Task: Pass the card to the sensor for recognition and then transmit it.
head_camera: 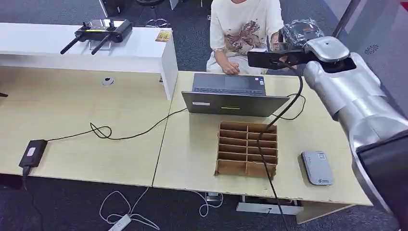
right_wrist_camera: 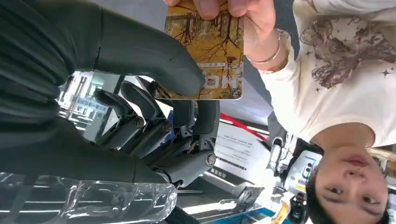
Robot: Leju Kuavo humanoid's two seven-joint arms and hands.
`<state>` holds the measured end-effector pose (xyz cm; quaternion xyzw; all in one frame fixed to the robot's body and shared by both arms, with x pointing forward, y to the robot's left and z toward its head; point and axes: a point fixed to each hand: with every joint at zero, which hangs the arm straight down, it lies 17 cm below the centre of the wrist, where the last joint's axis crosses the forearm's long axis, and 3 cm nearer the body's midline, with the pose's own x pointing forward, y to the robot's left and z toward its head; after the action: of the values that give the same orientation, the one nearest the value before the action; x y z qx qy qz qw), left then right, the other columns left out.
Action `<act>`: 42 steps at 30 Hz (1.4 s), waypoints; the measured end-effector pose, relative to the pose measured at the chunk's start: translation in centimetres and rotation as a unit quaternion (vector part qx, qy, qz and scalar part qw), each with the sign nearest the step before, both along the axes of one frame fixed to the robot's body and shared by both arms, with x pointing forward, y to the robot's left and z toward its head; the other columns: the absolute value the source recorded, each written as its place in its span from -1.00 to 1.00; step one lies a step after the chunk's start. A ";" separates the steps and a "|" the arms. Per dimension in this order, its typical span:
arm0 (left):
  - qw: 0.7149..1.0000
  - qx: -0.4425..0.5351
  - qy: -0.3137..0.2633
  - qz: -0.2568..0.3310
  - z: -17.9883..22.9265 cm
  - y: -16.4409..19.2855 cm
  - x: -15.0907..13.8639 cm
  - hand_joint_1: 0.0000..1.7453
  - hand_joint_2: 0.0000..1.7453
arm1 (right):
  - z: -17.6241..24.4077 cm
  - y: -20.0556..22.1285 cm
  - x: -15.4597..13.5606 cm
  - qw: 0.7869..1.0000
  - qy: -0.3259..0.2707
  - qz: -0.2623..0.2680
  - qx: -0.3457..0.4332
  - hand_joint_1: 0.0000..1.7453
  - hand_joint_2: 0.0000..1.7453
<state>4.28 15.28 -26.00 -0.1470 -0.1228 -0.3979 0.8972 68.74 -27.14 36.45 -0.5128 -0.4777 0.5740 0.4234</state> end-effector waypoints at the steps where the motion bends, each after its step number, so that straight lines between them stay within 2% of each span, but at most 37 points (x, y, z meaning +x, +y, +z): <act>1: 1.000 0.000 0.000 -0.001 0.0 0.0 0.0 -1.00 1.00 | 0.1 0.0 0.0 1.000 -0.002 0.000 0.000 1.00 1.00; 2: 1.000 0.000 0.000 -0.001 0.0 0.0 0.0 -1.00 1.00 | 0.1 -0.1 0.0 1.000 -0.005 -0.001 -0.002 1.00 1.00; 3: 1.000 0.000 0.000 -0.002 0.0 0.0 0.0 -1.00 1.00 | 0.2 -0.1 0.1 1.000 -0.006 -0.001 -0.003 0.30 1.00; 4: 1.000 0.000 0.000 -0.002 0.0 0.0 0.0 -1.00 1.00 | 0.2 -0.2 0.1 1.000 -0.007 -0.001 -0.004 -0.82 1.00; 5: 1.000 0.000 0.000 -0.002 0.0 0.0 0.0 -1.00 1.00 | 0.2 -0.2 0.1 1.000 -0.008 -0.002 -0.005 -1.00 1.00; 34: 1.000 0.000 0.000 -0.005 0.0 0.0 0.0 -1.00 1.00 | 0.3 -2.8 0.2 0.999 -0.022 -0.024 0.001 -1.00 1.00; 42: 1.000 -0.001 0.000 -0.001 0.0 0.0 0.0 -1.00 1.00 | 1.1 -4.0 0.2 0.999 -0.029 -0.017 0.037 -1.00 1.00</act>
<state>4.29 15.24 -25.98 -0.1476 -0.1232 -0.3984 0.8968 68.90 -31.12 37.58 -0.5214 -0.5018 0.5333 0.4382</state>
